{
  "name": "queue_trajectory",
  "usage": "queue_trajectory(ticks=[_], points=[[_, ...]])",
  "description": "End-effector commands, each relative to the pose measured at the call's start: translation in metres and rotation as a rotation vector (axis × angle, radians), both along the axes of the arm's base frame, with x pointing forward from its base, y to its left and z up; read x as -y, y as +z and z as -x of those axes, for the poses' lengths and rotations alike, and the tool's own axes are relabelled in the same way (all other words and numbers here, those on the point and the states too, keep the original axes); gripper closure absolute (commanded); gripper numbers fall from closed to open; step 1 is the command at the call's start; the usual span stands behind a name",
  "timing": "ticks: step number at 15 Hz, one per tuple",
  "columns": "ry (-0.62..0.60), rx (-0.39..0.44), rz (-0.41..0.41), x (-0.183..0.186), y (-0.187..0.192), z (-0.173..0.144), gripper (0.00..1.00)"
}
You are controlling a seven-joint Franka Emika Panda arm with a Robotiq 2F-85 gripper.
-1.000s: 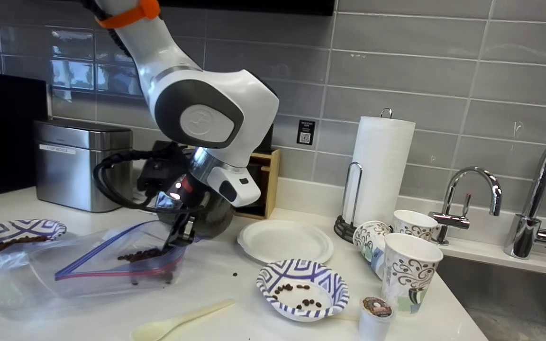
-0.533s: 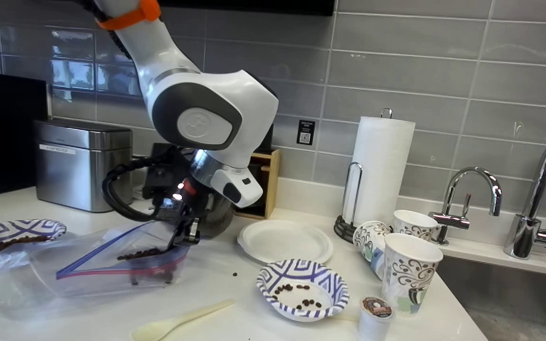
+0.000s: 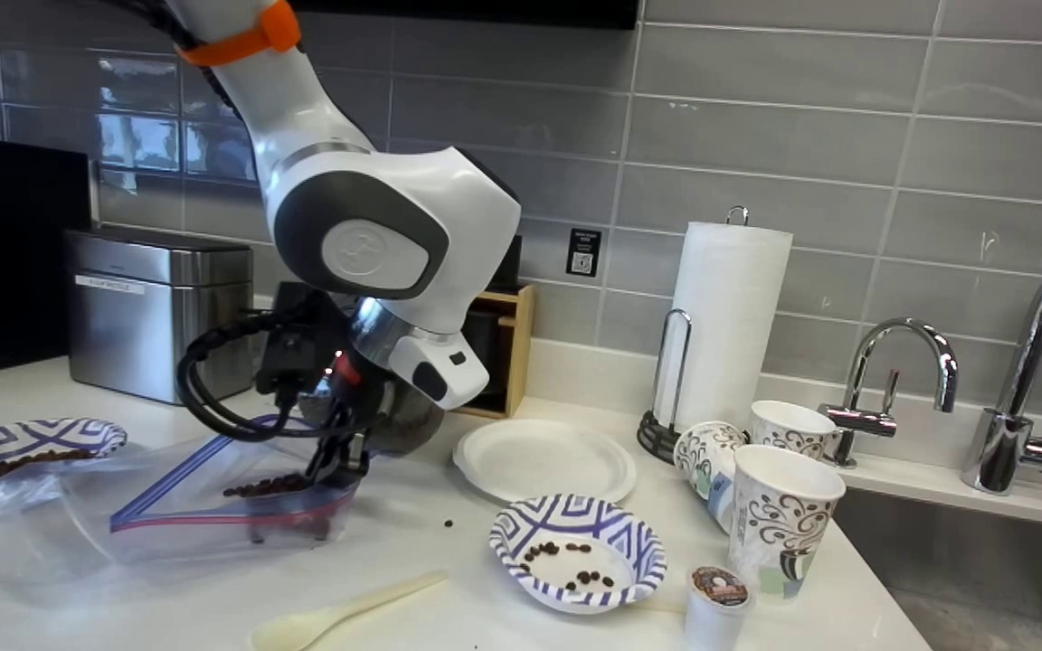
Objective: Remove the white spoon from the bowl and place it on the countertop, get some of the contents from the clear plastic and place them on the white spoon.
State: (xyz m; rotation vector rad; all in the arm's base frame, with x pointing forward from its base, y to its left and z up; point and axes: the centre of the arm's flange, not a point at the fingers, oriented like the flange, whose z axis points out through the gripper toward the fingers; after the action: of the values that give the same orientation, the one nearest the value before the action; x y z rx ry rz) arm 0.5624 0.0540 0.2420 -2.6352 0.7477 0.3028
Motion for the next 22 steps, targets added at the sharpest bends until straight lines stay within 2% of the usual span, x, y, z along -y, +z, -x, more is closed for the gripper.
queue_trajectory(ticks=[1,3,5,6,10,11,12,14,16,17,19,20,21,22], points=[[0.000,0.001,-0.013,-0.002,-0.007,0.006,0.65],[0.003,0.000,-0.009,-0.003,-0.008,0.006,0.79],[0.002,0.003,-0.004,-0.004,-0.007,0.006,0.80],[-0.001,0.005,0.003,-0.004,-0.007,0.005,0.84],[0.000,0.013,0.015,-0.009,-0.005,0.005,0.70],[-0.001,0.019,0.020,-0.011,-0.004,0.005,0.61],[-0.003,0.023,0.027,-0.012,-0.004,0.005,0.62],[-0.003,0.026,0.040,-0.016,-0.004,0.006,0.56],[0.001,0.031,0.053,-0.019,-0.004,0.007,0.66],[0.001,0.033,0.055,-0.020,-0.004,0.008,0.67],[0.001,0.033,0.063,-0.021,-0.005,0.009,0.76],[0.004,0.032,0.068,-0.022,-0.005,0.009,0.75],[0.007,0.032,0.073,-0.024,-0.005,0.009,0.82],[0.010,0.034,0.080,-0.026,-0.004,0.009,0.78]])
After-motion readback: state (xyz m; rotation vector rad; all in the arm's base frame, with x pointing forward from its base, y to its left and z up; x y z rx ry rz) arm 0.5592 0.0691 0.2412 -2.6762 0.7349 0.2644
